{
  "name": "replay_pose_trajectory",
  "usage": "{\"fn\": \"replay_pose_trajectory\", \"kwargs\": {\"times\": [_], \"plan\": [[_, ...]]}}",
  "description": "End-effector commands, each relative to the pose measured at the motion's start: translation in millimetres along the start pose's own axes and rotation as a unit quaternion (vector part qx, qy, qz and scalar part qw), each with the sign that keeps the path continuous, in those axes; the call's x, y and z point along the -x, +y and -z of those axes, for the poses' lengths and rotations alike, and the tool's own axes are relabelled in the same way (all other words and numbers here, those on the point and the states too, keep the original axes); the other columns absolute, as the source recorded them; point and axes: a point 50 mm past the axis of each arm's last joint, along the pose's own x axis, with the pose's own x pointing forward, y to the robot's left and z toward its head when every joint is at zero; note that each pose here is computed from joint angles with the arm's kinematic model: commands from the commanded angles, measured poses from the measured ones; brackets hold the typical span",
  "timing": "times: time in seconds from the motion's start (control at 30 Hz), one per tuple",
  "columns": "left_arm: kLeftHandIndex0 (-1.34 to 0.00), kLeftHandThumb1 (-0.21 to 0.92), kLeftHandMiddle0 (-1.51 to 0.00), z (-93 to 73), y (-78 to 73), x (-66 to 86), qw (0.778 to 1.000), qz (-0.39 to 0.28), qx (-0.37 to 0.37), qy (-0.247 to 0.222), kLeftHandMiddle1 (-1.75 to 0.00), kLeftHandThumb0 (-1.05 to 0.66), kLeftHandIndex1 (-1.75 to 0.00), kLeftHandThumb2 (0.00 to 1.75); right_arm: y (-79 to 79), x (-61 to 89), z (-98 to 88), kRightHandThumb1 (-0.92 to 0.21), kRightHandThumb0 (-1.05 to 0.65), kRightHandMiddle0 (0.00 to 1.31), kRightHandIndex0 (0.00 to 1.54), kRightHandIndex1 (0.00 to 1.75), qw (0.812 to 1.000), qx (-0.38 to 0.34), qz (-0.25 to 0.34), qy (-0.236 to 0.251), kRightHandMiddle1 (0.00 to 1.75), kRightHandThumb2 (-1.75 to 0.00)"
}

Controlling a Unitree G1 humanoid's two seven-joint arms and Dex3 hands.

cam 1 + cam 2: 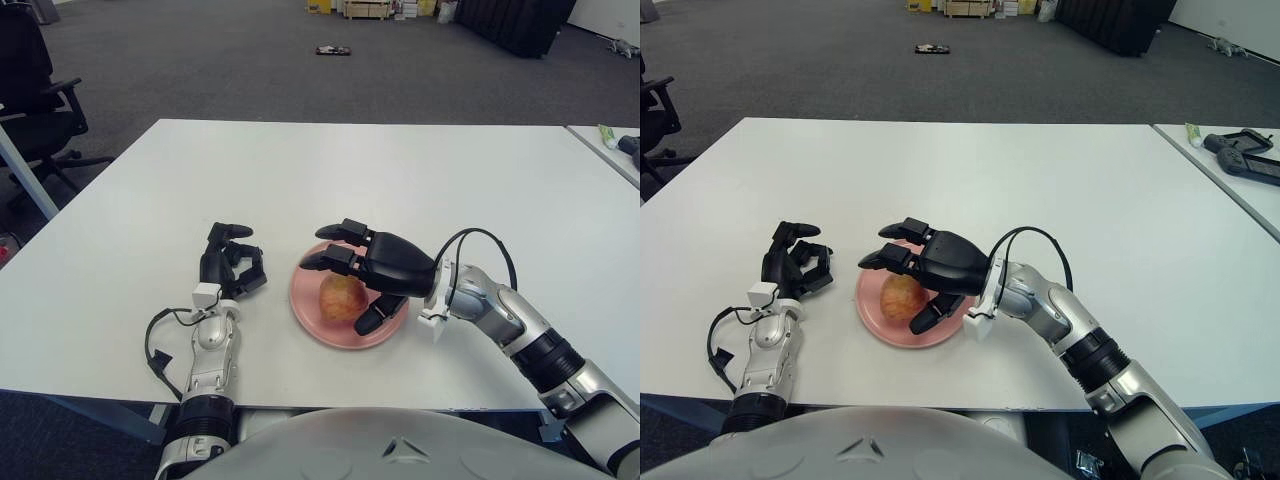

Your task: Put the apple into the plate.

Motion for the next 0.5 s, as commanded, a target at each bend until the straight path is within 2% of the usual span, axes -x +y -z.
{"fn": "replay_pose_trajectory", "kwargs": {"times": [0.0,0.2,0.47], "plan": [[-0.39,0.32,-0.60,-0.3,-1.4,1.2,1.000,0.001,-0.001,-0.003,-1.72,-0.01,-1.75,1.32,-6.8,1.6,5.2,-0.92,-1.04,0.00,0.00,0.00,1.000,-0.005,0.004,-0.002,0.01,-0.73],[-0.47,0.21,-0.68,-1.0,-3.0,1.6,1.000,0.000,0.000,-0.004,-1.74,-0.01,-1.74,1.46,-15.5,2.7,6.7,-0.92,-1.05,0.00,0.00,0.00,1.000,-0.014,0.016,-0.017,0.00,-0.74],[-0.52,0.14,-0.74,-1.3,-2.5,1.9,1.000,0.007,-0.007,-0.008,-1.75,-0.01,-1.74,1.53,-24.0,3.3,6.9,-0.92,-1.05,0.00,0.00,0.00,0.998,-0.017,0.048,-0.037,0.00,-0.71]]}}
